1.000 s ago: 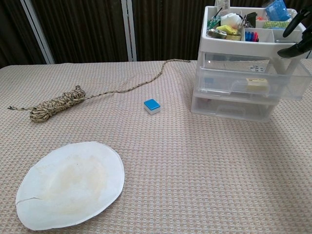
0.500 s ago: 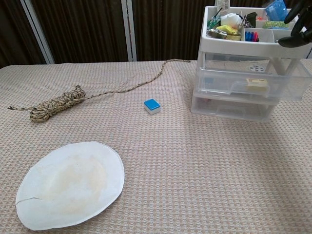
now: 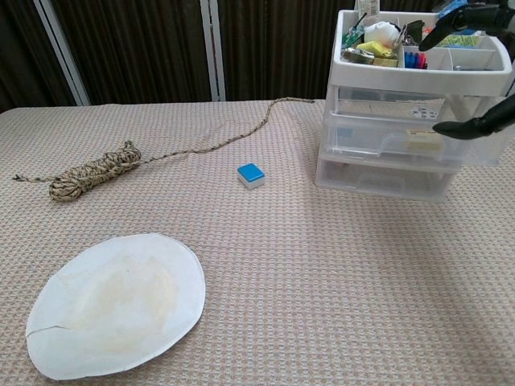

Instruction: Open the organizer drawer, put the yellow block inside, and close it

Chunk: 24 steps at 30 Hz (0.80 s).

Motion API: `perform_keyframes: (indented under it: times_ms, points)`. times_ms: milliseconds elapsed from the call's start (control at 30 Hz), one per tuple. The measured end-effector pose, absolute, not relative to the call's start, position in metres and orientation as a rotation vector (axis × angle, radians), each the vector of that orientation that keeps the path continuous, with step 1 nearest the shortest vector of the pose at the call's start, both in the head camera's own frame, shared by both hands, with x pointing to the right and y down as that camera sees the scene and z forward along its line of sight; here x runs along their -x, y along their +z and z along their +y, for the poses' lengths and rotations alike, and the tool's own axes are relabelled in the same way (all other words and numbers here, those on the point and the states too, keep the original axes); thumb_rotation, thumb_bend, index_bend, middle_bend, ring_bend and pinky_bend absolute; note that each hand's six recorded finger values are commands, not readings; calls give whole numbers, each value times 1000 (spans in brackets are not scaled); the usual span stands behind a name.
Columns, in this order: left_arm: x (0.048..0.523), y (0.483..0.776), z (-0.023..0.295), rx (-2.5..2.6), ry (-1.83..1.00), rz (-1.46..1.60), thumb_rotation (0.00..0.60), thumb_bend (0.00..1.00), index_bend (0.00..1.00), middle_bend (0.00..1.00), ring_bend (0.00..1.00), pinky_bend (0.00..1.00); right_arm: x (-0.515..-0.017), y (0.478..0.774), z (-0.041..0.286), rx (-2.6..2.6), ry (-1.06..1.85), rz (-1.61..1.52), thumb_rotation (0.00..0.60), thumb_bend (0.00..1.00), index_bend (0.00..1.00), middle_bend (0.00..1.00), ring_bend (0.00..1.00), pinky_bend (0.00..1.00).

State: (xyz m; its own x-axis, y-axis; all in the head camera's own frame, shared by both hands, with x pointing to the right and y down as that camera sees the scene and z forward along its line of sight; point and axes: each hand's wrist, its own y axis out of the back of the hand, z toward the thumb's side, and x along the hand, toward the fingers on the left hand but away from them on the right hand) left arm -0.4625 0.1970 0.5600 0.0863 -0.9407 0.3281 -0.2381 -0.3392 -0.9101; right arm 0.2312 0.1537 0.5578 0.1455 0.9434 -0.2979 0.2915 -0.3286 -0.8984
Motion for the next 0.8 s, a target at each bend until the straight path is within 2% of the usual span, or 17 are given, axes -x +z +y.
perform_keyframes:
  times_ms: [67, 367, 800]
  points:
    - [462, 560, 197, 1679, -1293, 1178, 600, 207, 34, 0, 0, 0, -235, 561, 156, 1673, 1171, -1077, 600, 131, 70, 0, 0, 0]
    - [463, 560, 197, 1683, -1290, 1192, 600, 208, 34, 0, 0, 0, -260, 579, 175, 1395, 1072, -678, 600, 130, 57, 0, 0, 0]
    - [463, 560, 197, 1685, -1293, 1195, 600, 211, 35, 0, 0, 0, -263, 602, 206, 1301, 1009, -509, 600, 130, 60, 0, 0, 0]
